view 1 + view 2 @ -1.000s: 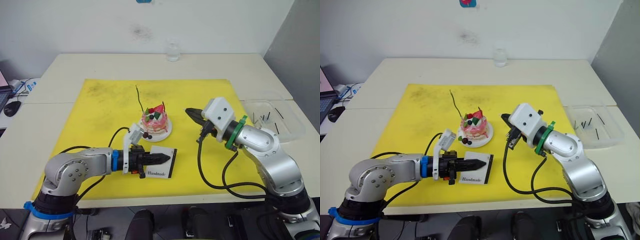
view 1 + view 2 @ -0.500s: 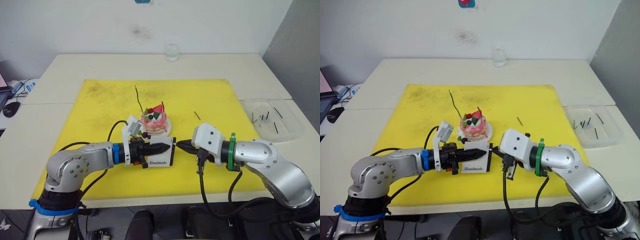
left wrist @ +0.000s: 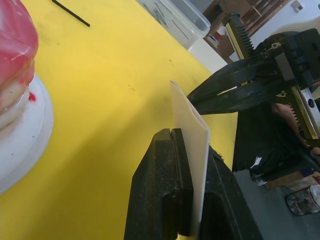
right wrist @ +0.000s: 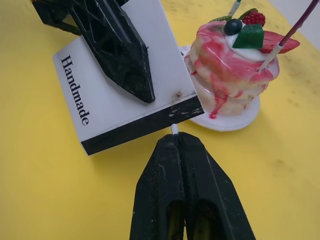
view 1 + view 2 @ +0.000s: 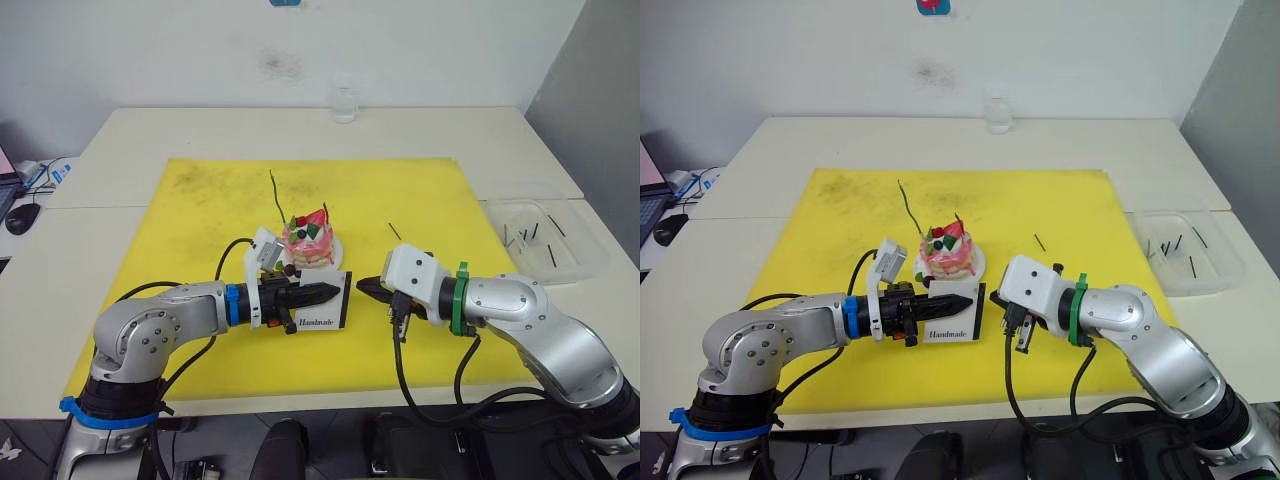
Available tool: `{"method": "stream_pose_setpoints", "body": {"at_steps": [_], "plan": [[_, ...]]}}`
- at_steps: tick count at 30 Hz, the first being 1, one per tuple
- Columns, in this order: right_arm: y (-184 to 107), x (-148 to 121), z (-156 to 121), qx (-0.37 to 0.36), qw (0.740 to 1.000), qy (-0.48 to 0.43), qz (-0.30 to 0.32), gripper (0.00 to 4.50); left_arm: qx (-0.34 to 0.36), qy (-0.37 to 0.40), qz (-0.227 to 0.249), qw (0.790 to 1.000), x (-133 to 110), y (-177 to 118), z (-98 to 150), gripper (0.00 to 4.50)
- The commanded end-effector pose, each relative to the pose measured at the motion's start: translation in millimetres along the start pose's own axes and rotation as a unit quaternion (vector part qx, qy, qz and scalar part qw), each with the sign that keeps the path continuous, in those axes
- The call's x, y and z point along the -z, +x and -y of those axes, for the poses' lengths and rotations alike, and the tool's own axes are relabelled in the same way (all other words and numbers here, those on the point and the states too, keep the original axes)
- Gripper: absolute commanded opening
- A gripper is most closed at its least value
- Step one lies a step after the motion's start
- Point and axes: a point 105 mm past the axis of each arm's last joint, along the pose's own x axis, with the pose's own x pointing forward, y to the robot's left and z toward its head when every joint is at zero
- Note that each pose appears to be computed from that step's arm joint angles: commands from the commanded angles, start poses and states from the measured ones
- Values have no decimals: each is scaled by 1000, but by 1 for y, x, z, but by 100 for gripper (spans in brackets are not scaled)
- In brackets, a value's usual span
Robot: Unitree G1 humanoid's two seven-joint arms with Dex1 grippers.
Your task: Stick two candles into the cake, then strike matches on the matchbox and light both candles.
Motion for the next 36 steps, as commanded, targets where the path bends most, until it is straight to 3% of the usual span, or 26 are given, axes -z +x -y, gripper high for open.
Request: {"method": "stream_pose_setpoints", "body": {"at_steps": [1,36], "plan": [[-2,-9,3,7,1000,-20,17,4,12,19,7,1000,-6,0,6,0],[4,-6,0,3,1000,-14,12,4,30,13,8,999,-5,0,12,0]]}}
